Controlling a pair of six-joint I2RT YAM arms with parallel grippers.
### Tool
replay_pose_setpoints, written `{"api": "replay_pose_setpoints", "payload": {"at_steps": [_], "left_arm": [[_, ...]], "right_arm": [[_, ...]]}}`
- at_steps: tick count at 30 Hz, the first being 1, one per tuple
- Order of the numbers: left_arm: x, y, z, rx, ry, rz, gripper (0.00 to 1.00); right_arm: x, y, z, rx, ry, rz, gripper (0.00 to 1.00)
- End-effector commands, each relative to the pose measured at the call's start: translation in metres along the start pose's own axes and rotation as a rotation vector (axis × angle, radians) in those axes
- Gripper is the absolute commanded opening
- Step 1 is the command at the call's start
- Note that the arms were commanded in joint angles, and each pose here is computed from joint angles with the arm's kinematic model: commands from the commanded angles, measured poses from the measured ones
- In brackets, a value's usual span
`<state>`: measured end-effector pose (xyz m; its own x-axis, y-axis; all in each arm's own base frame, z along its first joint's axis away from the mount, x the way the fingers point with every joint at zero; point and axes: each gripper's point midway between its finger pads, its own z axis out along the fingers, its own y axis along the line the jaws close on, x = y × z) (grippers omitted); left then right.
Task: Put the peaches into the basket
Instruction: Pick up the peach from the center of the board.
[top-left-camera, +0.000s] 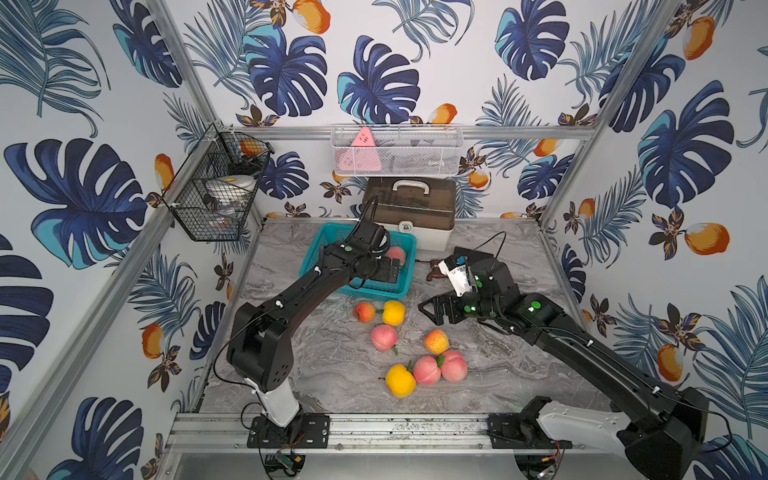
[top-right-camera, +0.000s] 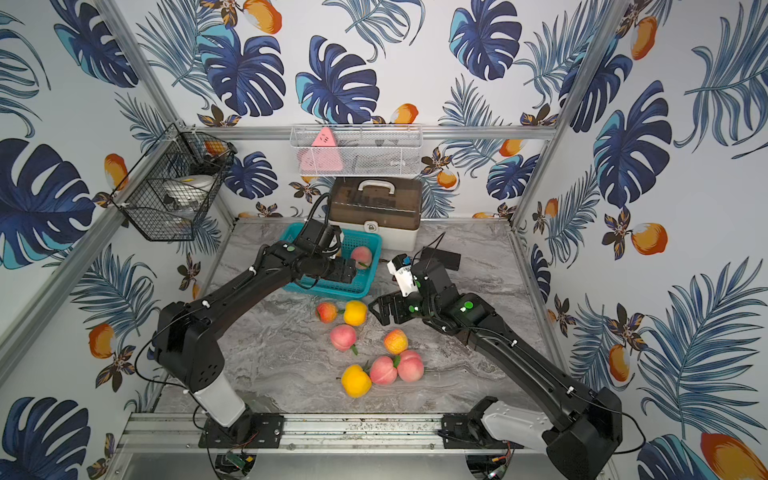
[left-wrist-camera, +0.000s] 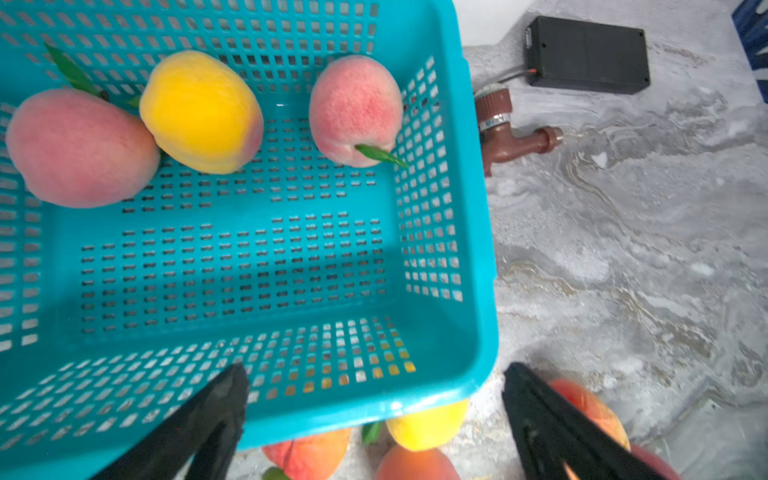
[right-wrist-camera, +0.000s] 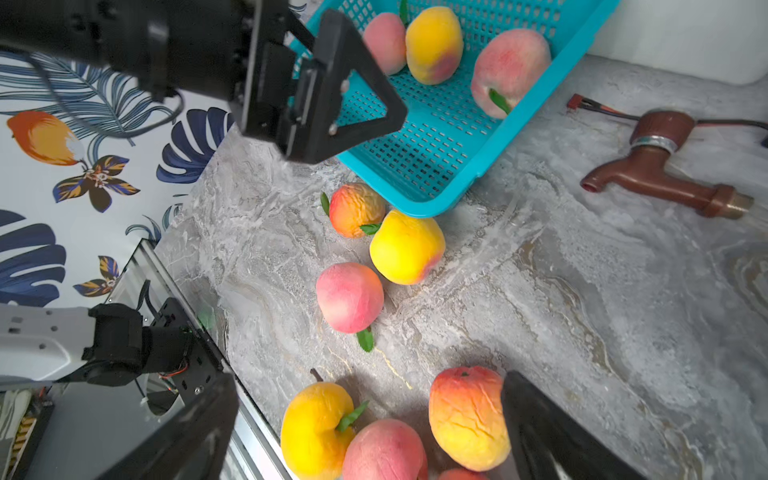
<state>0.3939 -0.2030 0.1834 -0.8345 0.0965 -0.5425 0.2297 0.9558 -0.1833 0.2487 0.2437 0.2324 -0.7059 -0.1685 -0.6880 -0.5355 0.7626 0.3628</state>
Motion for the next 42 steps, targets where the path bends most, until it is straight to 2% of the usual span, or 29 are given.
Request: {"api": "replay_pose_setpoints", "payload": {"at_steps": [1, 9, 16, 20, 28, 42], "left_arm": [[0.016, -0.010, -0.012, 0.030, 0.014, 0.001, 0.99], [0.069, -0.029, -0.029, 0.118, 0.066, -0.016, 0.99], [0.111, -0.038, -0.040, 0.144, 0.111, -0.029, 0.99], [0.131, -0.038, -0.042, 0.156, 0.125, -0.057, 0.99], [0.152, -0.043, -0.038, 0.217, 0.153, -0.143, 0.99], [0.171, -0.043, -0.013, 0.220, 0.208, -0.168, 0.99]], "right_arm": [[0.011, -0.003, -0.005, 0.054, 0.005, 0.031, 1.00], [0.031, 0.039, -0.012, -0.077, -0.002, -0.099, 1.00], [0.038, 0.047, -0.010, -0.114, 0.000, -0.124, 1.00], [0.049, 0.051, -0.001, -0.115, 0.017, -0.212, 1.00], [0.055, 0.072, 0.001, -0.237, -0.014, -0.359, 1.00], [0.084, 0.076, 0.030, -0.324, 0.031, -0.326, 1.00]]}}
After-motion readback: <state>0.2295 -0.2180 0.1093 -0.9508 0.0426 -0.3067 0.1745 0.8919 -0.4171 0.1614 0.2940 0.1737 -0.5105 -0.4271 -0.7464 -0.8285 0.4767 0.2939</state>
